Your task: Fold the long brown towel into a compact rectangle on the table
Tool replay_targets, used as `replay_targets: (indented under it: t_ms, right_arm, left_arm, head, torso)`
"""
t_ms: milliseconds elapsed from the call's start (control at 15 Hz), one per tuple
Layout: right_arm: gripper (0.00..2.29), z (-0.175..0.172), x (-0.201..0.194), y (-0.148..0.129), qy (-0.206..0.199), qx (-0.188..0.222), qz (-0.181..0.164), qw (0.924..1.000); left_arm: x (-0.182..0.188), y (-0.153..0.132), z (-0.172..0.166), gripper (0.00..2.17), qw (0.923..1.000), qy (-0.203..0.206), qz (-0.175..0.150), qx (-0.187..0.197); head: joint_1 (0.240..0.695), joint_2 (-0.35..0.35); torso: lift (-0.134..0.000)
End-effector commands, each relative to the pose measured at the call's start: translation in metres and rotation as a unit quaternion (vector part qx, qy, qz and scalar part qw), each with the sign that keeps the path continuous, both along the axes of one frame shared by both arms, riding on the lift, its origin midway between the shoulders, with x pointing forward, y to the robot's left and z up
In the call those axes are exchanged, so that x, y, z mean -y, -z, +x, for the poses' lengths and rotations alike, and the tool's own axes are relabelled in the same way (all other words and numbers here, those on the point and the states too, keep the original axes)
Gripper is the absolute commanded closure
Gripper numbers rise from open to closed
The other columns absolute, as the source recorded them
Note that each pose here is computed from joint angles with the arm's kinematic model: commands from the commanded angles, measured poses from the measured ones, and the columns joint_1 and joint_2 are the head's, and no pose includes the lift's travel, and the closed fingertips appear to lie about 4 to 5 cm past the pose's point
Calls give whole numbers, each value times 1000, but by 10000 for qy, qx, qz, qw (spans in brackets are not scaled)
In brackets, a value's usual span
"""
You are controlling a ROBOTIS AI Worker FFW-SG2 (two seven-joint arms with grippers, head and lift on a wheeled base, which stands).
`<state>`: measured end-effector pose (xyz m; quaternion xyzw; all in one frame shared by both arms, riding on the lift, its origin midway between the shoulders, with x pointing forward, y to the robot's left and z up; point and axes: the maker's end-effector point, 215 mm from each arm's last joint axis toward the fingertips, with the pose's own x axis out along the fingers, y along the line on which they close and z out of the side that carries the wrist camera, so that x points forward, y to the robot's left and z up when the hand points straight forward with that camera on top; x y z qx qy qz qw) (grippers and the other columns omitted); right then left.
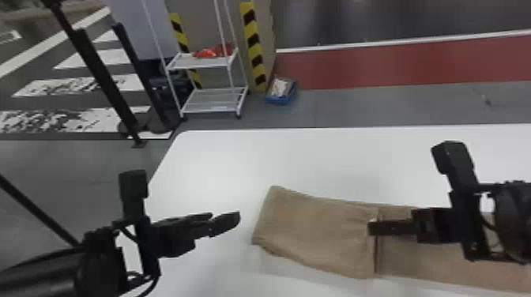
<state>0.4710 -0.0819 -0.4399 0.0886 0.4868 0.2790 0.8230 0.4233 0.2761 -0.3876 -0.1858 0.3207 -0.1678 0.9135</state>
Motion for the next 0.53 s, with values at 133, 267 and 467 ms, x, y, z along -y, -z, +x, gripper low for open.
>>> replay_targets:
  t_ms: [133, 267, 467]
  right_arm:
    - [421, 19, 10, -38, 185, 351, 209, 9990]
    - [421, 17, 7, -34, 144, 313, 189, 9992]
    - [421, 6, -7, -11, -46, 53, 161, 9998]
  left_arm:
    - [-1, 0, 3, 90, 10000, -10, -14, 1]
    - [-1, 0, 3, 90, 10000, -8, -17, 7]
    - [-1, 1, 3, 90, 10000, -14, -15, -3]
  head:
    - [695, 232]
    - [695, 223]
    - [695, 227]
  torso:
    - [-125]
    - [-125]
    - [-125]
